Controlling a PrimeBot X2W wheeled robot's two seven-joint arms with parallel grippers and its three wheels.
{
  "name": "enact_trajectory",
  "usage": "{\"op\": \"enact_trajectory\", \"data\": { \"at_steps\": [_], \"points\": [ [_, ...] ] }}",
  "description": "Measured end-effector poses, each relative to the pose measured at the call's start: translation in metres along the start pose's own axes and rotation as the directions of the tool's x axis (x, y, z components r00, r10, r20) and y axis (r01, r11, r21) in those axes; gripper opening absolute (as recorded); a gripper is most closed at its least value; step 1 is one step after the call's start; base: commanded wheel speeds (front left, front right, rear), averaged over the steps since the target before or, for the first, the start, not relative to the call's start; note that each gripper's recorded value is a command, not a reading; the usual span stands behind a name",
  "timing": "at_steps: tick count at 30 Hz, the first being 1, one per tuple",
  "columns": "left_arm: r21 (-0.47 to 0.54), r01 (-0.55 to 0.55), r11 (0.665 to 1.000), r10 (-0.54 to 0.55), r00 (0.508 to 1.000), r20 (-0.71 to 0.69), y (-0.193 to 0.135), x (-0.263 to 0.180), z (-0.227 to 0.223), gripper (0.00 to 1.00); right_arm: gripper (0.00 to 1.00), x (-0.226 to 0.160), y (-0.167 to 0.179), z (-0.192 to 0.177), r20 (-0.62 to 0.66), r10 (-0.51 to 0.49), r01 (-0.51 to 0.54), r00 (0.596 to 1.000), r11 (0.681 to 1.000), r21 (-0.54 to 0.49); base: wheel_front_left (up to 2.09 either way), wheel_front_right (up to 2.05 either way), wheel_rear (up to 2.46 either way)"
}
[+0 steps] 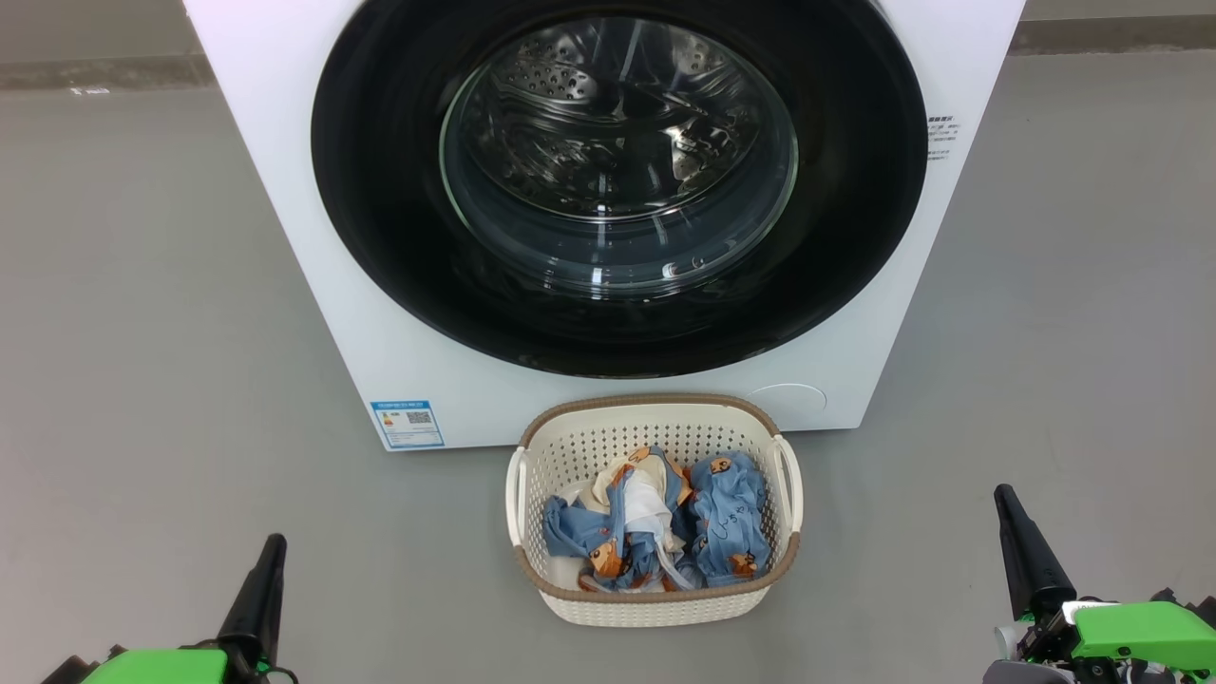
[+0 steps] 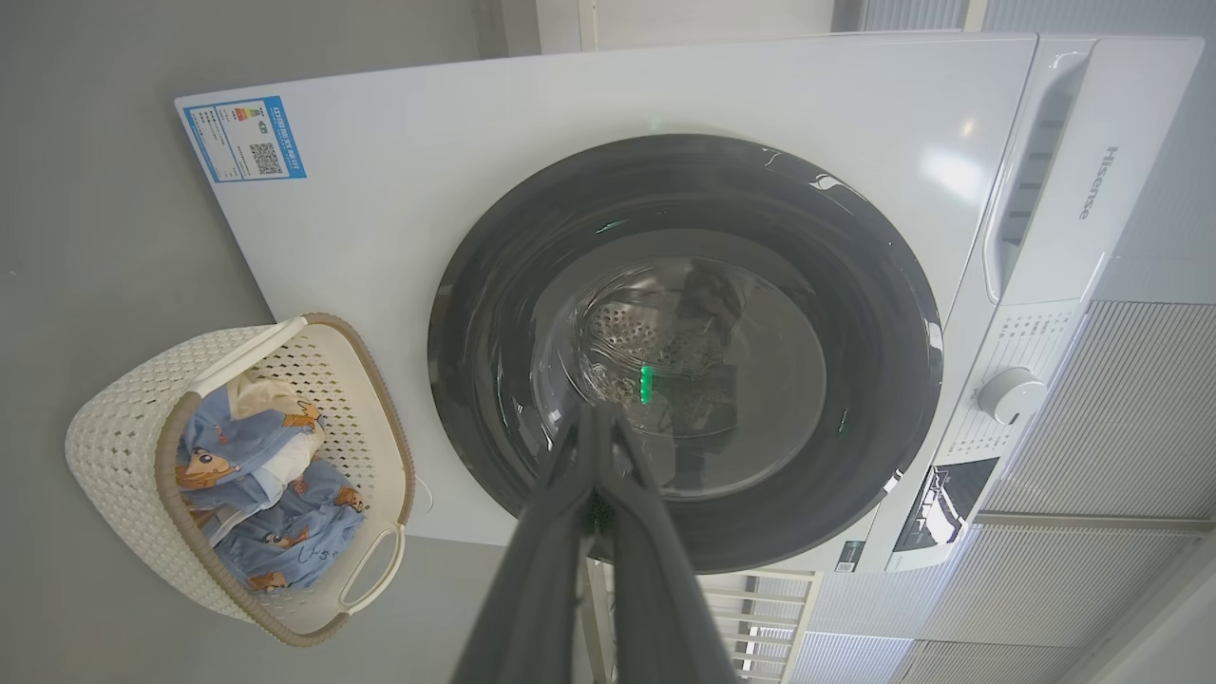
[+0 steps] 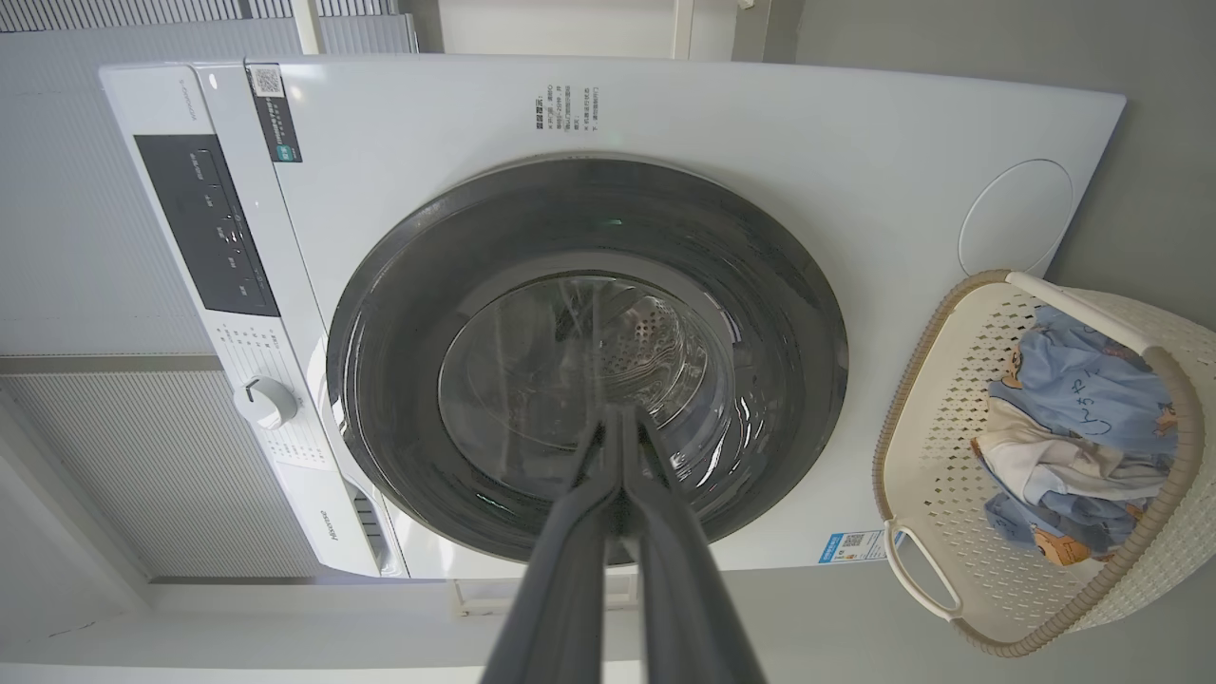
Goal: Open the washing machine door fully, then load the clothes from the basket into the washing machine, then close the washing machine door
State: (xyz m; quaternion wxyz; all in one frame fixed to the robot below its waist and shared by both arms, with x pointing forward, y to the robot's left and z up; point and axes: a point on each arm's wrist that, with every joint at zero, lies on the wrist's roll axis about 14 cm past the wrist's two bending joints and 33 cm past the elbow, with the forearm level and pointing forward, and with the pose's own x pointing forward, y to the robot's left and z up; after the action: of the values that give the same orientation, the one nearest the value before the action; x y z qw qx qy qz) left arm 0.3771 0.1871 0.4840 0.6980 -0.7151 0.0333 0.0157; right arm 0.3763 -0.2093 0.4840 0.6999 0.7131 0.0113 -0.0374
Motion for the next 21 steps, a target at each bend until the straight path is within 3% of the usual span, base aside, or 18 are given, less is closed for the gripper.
{"op": "enact_trajectory", "data": {
  "at_steps": [21],
  "points": [
    [-0.001,0.000,1.000,0.000,1.000,0.001,0.0000,0.0000,0.0000,0.00,0.00,0.0000,0.0000,0.0000,0.000,0.000,0.000,1.000,1.000,0.000,0.00,0.00,0.00]
  ]
}}
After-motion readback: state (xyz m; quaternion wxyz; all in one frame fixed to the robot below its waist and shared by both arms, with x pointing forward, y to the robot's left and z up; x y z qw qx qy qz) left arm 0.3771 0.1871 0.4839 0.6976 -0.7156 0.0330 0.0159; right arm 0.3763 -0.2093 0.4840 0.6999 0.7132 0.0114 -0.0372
